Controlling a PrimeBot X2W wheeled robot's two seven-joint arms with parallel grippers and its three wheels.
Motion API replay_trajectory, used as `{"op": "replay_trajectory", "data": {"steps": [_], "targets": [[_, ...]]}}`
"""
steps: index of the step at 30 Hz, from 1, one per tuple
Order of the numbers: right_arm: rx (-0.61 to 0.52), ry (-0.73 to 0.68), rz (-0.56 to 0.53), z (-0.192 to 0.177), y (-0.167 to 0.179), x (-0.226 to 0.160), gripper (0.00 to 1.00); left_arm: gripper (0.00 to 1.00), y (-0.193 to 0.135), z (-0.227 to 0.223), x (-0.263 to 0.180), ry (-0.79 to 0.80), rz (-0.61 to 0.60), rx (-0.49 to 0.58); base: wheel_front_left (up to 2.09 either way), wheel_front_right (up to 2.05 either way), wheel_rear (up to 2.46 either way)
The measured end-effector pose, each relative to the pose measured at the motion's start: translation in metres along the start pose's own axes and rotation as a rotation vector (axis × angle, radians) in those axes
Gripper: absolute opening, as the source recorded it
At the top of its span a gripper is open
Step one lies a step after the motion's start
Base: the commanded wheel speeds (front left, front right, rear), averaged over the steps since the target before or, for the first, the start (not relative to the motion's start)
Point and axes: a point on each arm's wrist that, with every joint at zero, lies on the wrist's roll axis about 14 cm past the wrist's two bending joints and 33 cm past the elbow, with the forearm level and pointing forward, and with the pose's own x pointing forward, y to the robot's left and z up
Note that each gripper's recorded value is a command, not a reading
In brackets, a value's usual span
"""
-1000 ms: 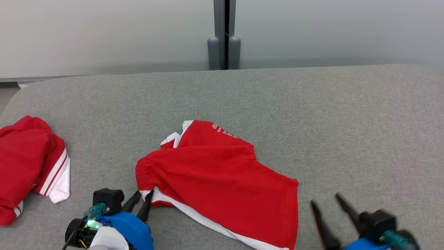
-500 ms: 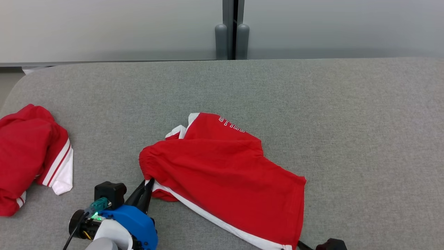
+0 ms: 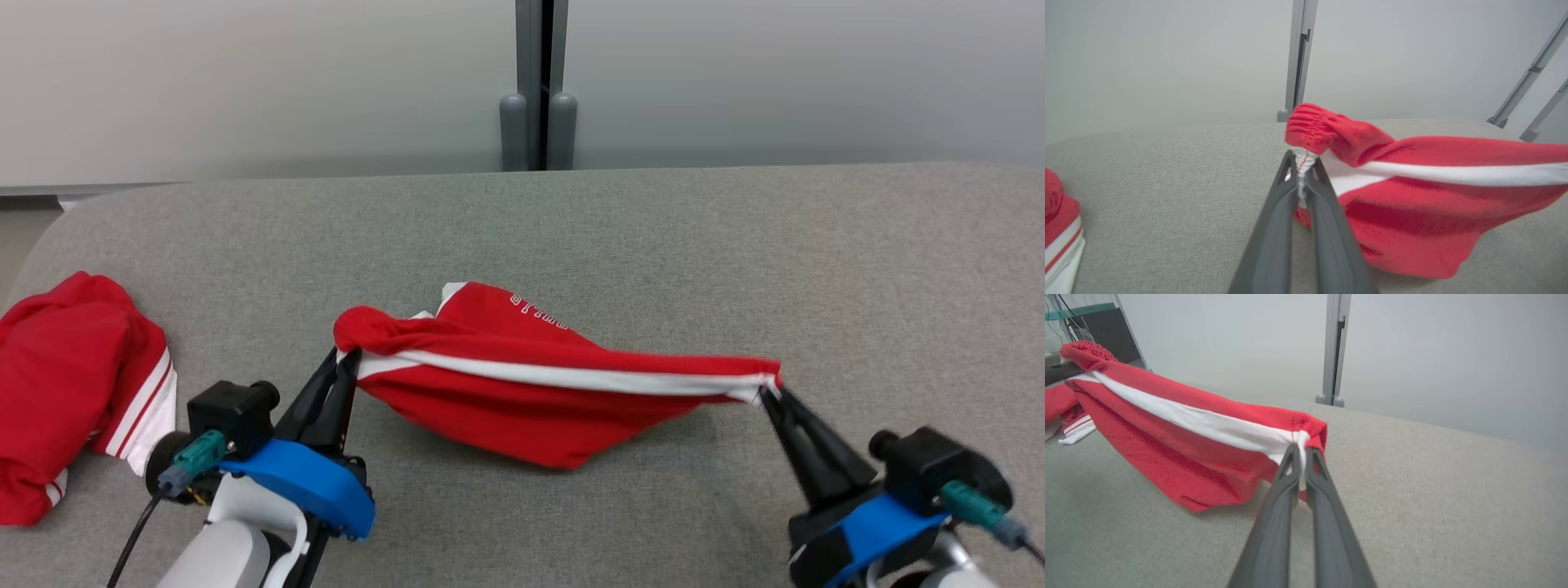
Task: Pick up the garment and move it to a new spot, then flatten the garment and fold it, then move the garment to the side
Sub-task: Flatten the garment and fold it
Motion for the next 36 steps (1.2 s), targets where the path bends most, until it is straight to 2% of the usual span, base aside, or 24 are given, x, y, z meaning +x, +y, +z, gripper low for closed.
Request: {"op": "replay_trajectory", "data": {"steps": [5,9,14,17,21,23,24,25,26,29,33,36], "targets": [[-0.131,-0.249,-0.078,0.093,-0.036,-0.001,0.0,0.0,-0.025,0.067,0.004,-0.165,-0.076,0.06,0.0,0.0,0.0],[-0.24,-0.432,-0.139,0.169,-0.053,-0.017,0.0,0.0,-0.05,0.132,0.0,-0.335,-0.142,0.118,0.0,0.0,0.0],[-0.298,-0.551,-0.184,0.223,-0.062,-0.037,0.0,0.0,-0.072,0.194,-0.01,-0.492,-0.188,0.16,0.0,0.0,0.0],[-0.29,-0.566,-0.189,0.233,-0.064,-0.038,0.0,0.0,-0.077,0.204,-0.006,-0.504,-0.202,0.16,0.0,0.0,0.0],[-0.259,-0.552,-0.2,0.236,-0.079,-0.022,0.0,0.0,-0.078,0.197,0.019,-0.454,-0.223,0.109,0.0,0.0,0.0],[-0.233,-0.528,-0.205,0.236,-0.093,0.002,0.0,0.0,-0.072,0.189,0.051,-0.405,-0.217,0.057,0.0,0.0,0.0],[-0.233,-0.528,-0.205,0.236,-0.093,0.002,0.0,0.0,-0.072,0.189,0.051,-0.405,-0.217,0.057,0.0,0.0,0.0],[-0.215,-0.525,-0.202,0.239,-0.101,0.021,0.0,0.0,-0.066,0.187,0.075,-0.392,-0.203,0.029,0.0,0.0,0.0],[-0.215,-0.525,-0.202,0.239,-0.101,0.021,0.0,0.0,-0.066,0.187,0.075,-0.392,-0.203,0.029,0.0,0.0,0.0],[-0.179,-0.55,-0.205,0.255,-0.115,0.059,0.0,0.0,-0.055,0.19,0.12,-0.406,-0.174,-0.027,0.0,0.0,0.0],[-0.156,-0.582,-0.187,0.268,-0.115,0.092,0.0,0.0,-0.04,0.197,0.151,-0.441,-0.128,-0.05,0.0,0.0,0.0],[-0.126,-0.523,-0.168,0.246,-0.11,0.114,0.0,0.0,-0.026,0.169,0.165,-0.367,-0.075,-0.081,0.0,0.0,0.0]]}}
